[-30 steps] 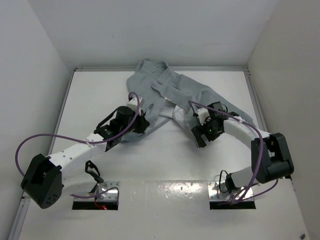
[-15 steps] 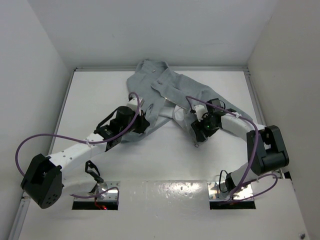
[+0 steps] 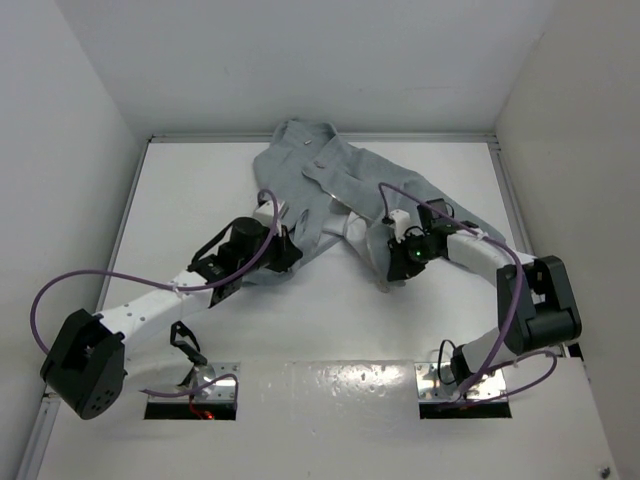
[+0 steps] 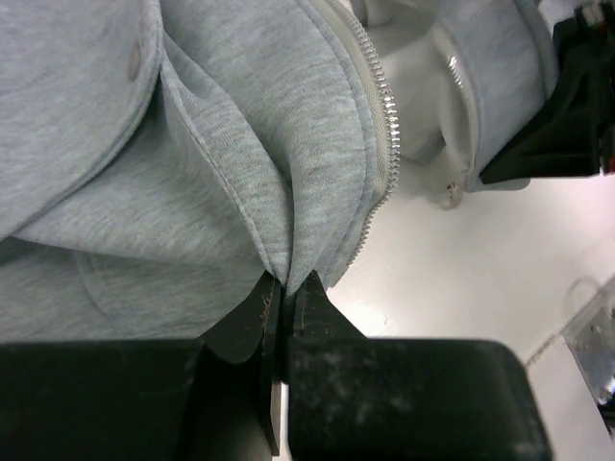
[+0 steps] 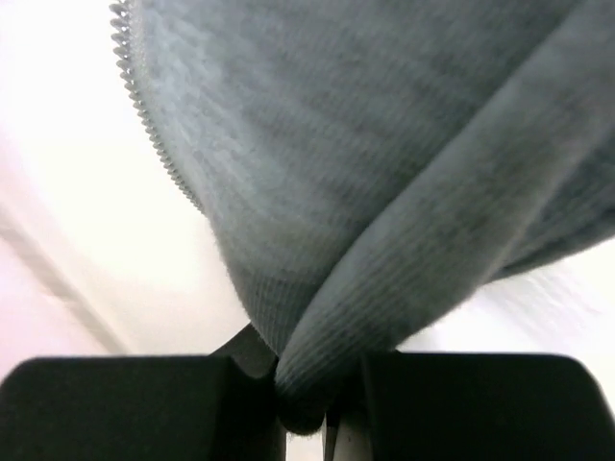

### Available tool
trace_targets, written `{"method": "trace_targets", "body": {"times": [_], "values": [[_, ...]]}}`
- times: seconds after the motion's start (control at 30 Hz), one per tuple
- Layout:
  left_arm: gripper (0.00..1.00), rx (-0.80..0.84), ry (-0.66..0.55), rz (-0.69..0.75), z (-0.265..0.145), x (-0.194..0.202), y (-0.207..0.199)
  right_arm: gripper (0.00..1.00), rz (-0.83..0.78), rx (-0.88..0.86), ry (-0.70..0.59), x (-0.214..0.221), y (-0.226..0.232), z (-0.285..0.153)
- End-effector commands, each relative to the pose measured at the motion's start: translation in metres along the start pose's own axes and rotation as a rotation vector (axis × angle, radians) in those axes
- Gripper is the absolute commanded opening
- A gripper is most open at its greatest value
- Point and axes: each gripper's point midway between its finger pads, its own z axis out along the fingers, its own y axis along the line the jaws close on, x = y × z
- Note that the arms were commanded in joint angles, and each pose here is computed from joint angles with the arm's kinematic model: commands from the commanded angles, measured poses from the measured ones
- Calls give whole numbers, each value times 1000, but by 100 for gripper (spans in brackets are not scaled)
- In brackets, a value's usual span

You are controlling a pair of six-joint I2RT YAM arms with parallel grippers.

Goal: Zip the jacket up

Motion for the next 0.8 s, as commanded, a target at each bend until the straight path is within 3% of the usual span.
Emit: {"method": "trace_targets", "body": {"times": [0.0,0.03,0.1,0.13,0.17,0.27,0.43,0.77], "values": [[0,127,-85,-8,-11,-22,-23,0,181,-261,-246,-53,41,-20],[0,131,-95,-6,-16,-22,-24,0,134,-371,-358,-80,54,-30],[0,136,-106,-4,-20,-22,-25,0,221,-432,-407,-93,59,-39],[0,143,-122,-1,-23,-24,-26,0,154,-497,-500,-117,70,-48],[0,143,-123,-1,-23,-24,-26,0,220,-529,-500,-122,73,-50],[0,160,-156,-18,-27,-33,-31,0,223,-618,-592,-151,81,-63],[0,218,-211,-64,-26,-49,-44,0,293,-718,-620,-169,92,-74],[0,214,-294,-101,-15,-77,-49,0,23,-785,-638,-146,128,-84]]}}
